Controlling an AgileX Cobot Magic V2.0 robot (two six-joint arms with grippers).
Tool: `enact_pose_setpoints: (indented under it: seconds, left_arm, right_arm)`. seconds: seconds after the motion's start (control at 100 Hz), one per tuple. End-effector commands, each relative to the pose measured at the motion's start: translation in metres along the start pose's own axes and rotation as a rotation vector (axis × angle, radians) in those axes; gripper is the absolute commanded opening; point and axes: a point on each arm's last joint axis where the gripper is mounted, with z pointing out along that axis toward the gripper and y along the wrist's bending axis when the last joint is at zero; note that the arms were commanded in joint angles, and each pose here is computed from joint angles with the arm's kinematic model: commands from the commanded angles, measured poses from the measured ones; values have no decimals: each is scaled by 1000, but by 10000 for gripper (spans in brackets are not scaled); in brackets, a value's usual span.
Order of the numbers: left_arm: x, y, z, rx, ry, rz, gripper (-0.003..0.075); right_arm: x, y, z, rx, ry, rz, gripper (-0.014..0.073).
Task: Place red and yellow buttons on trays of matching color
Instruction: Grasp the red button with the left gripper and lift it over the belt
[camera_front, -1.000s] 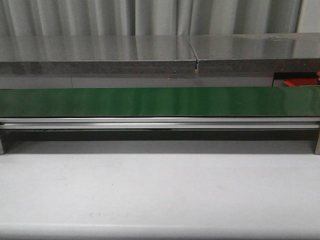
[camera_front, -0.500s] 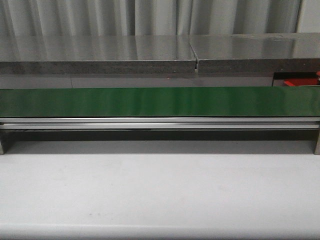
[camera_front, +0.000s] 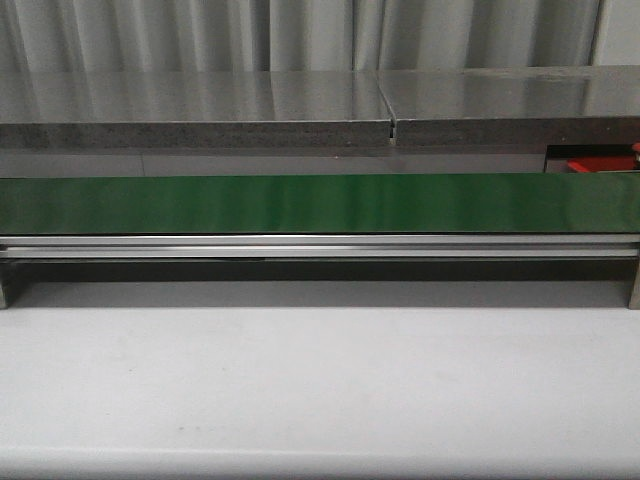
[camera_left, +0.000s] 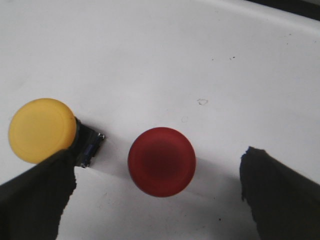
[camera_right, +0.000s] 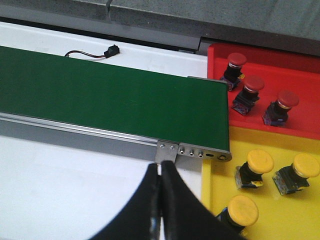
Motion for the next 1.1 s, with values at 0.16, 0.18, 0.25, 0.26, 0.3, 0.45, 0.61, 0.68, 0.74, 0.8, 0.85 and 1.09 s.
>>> enact_pose_setpoints:
  seconds: [0.16,0.18,0.25,0.26,0.3,0.45,0.61,0.68,0.74,0.8,0.85,1.09]
  left_arm:
    - [-23,0,-13,-2,-133,8,640]
    - [-24,0,-12,-2,-138,8,640]
    - [-24,0,-8,-3,-150,8,639]
    - [-25,0,-9,-2,-153,8,639]
    - [-26,0,-6,-1,-155,6,639]
    - [-26,0,1,0,-144,4,571]
    - [-27,0,1,1,-148,3,342]
    - [-26,0,0,2,-140,3,219]
    - [-27,0,-4,8,-137,-4,125]
    - [-29,-2,-10,19,-135,-18,29]
    - [-31,-2,-16,26,-137,-25,-18]
    - [-50,-7,-81,57,-210,-43,-19]
  right_arm:
    - [-12,-1,-5,12,-85,-6,-117]
    - [-12,-1,-5,12,-85,-6,-117]
    - [-12,-1,-5,12,-85,-6,-117]
    - [-12,-1,-5,12,-85,-6,-117]
    - [-12,-1,-5,12,-85,-6,-117]
    - [-12,-1,-5,12,-85,-6,-117]
    - [-12,-1,-5,12,-85,-6,-117]
    - [-12,-1,-5,12,-85,-6,-117]
    - [-12,-1,-5,12,-85,-6,-117]
    - [-12,-1,-5,12,-85,-6,-117]
    - [-12,-1,-5,12,-85,-6,-117]
    - [-12,-1,-5,12,-85,-6,-117]
